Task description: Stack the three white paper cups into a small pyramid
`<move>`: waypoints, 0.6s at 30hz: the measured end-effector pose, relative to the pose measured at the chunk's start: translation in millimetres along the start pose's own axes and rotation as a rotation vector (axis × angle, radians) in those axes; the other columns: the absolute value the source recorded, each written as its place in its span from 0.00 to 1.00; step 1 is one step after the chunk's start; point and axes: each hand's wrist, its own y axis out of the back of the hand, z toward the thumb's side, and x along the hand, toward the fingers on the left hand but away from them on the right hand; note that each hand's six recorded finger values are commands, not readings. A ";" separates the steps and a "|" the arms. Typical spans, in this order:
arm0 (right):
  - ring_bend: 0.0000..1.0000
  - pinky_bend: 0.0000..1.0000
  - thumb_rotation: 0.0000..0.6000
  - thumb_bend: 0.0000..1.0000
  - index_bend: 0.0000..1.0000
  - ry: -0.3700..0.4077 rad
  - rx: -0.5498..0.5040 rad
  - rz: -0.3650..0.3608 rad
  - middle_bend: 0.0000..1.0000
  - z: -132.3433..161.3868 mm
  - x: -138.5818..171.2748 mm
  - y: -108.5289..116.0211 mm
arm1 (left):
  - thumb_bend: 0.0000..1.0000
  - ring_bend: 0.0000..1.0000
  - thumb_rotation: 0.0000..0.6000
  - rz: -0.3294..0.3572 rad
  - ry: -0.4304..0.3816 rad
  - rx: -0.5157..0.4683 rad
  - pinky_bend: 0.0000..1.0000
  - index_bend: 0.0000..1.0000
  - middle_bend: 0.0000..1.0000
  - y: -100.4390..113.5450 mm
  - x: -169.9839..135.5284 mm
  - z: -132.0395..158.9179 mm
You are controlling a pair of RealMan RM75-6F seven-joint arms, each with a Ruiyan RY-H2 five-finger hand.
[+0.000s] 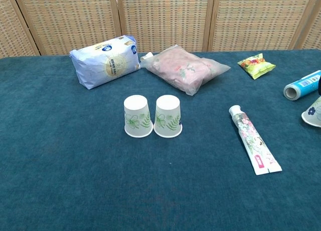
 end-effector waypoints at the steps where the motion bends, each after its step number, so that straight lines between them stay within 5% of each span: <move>1: 0.48 0.58 1.00 0.44 0.47 0.014 -0.006 -0.009 0.58 4.2 1.7 3.7 | 0.15 0.00 1.00 -0.001 0.000 0.007 0.00 0.00 0.00 -1.1 0.0 0.5; 11: 0.48 0.58 1.00 0.45 0.47 0.232 -0.051 -0.106 0.57 86.7 24.6 58.9 | 0.15 0.00 1.00 0.031 0.025 0.075 0.00 0.00 0.00 -3.0 -4.3 5.7; 18: 0.48 0.58 1.00 0.45 0.47 0.358 0.067 -0.166 0.57 163.3 20.5 96.4 | 0.15 0.00 1.00 0.019 0.042 0.061 0.00 0.00 0.00 -2.0 -2.3 1.3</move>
